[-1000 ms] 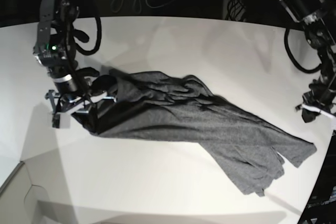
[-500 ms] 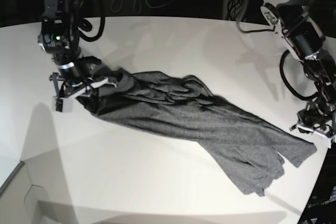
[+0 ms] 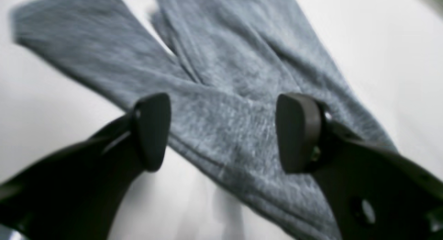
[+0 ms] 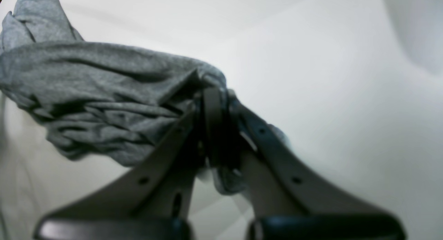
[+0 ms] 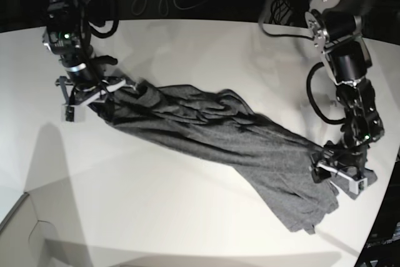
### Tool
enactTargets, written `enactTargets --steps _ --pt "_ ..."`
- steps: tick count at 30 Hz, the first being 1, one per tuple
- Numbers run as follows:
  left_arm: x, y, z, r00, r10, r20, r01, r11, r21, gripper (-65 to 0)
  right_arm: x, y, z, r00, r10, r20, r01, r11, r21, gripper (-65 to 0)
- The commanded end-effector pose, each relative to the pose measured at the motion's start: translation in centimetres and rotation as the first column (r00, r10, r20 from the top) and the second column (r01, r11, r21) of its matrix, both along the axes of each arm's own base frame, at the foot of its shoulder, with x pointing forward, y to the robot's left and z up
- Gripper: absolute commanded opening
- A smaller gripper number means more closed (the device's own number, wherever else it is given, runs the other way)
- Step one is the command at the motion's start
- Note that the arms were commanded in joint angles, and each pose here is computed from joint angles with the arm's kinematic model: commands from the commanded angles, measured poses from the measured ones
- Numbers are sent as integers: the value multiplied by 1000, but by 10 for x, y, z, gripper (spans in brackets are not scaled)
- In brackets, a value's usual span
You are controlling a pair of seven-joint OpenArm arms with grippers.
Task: Layout the t-shirt on the table in an organized manner, then fold the t-shirt properly
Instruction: 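Reach the left gripper to the shirt's hanging end and grasp it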
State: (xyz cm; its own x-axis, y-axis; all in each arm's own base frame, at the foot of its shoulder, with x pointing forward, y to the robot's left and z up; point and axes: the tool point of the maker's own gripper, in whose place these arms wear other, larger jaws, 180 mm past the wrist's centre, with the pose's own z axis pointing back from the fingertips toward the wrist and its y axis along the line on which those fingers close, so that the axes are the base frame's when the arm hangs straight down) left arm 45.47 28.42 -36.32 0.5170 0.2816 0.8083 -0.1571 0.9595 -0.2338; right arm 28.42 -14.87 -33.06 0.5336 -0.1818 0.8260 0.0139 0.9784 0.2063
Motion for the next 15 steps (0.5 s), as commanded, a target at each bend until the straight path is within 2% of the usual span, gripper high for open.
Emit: enactTargets --steps 1,7,15 --pt "16 19 27 997 36 73 -37 999 8 -187 4 -1 12 999 2 44 -2 1000 -6 -650" --pt "6 46 -4 986 165 32 -160 980 -114 -187 3 -7 11 999 9 39 -7 1000 -27 -650" --pt "3 37 -25 986 166 22 -162 978 -129 -187 1 -9 9 999 13 31 -11 999 -40 -650"
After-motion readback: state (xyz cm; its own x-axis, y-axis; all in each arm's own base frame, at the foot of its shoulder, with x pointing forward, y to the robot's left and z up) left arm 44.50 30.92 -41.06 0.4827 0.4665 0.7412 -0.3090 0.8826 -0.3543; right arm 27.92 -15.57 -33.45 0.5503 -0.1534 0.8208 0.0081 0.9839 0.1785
